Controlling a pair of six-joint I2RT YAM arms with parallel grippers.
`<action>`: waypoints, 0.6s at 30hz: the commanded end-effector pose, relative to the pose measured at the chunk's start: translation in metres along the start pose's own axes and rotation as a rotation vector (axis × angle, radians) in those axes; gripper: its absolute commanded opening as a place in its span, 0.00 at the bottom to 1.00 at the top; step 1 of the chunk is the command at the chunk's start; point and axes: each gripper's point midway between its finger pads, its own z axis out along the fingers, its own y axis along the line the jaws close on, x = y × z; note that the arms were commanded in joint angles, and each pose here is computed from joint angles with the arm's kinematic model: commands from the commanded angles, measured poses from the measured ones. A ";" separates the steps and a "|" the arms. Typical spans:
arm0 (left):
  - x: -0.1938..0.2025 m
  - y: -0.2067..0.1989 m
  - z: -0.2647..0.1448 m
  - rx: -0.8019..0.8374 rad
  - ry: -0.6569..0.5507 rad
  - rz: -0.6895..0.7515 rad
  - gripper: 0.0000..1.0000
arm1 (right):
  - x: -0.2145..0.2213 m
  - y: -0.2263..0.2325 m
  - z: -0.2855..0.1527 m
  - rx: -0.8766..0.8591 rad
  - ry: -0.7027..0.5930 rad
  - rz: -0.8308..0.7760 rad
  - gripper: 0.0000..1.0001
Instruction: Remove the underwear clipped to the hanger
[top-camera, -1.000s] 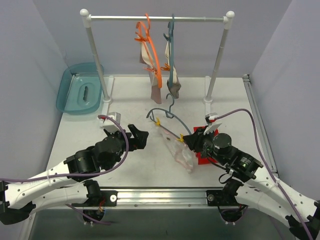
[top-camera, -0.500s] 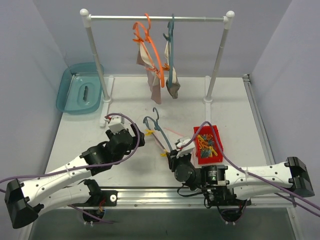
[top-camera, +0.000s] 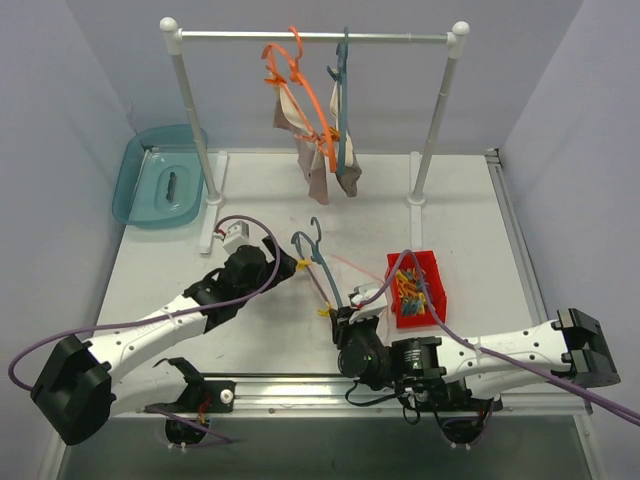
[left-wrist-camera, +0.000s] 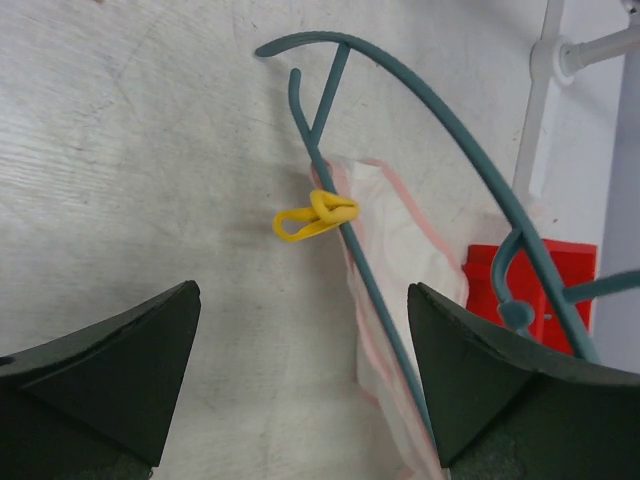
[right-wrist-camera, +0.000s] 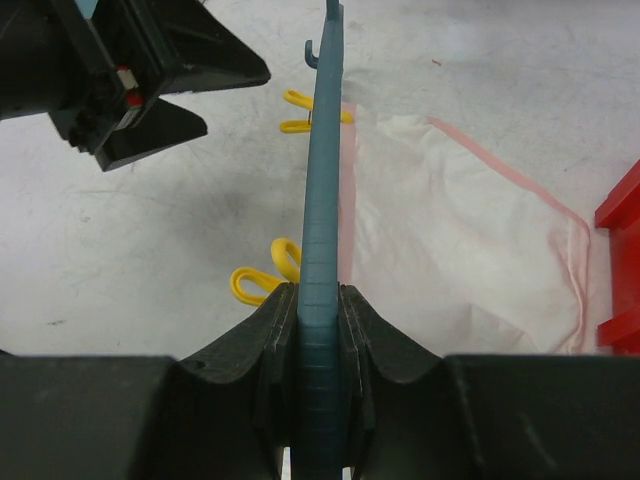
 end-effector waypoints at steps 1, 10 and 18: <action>-0.014 -0.045 0.009 0.168 0.035 -0.193 0.94 | -0.013 0.003 -0.002 0.027 -0.067 0.074 0.00; 0.012 -0.032 0.038 0.149 0.162 -0.377 0.94 | -0.015 0.004 -0.004 0.020 -0.079 0.091 0.00; 0.009 -0.011 0.036 0.097 0.119 -0.473 1.00 | -0.013 0.005 -0.003 0.036 -0.090 0.081 0.00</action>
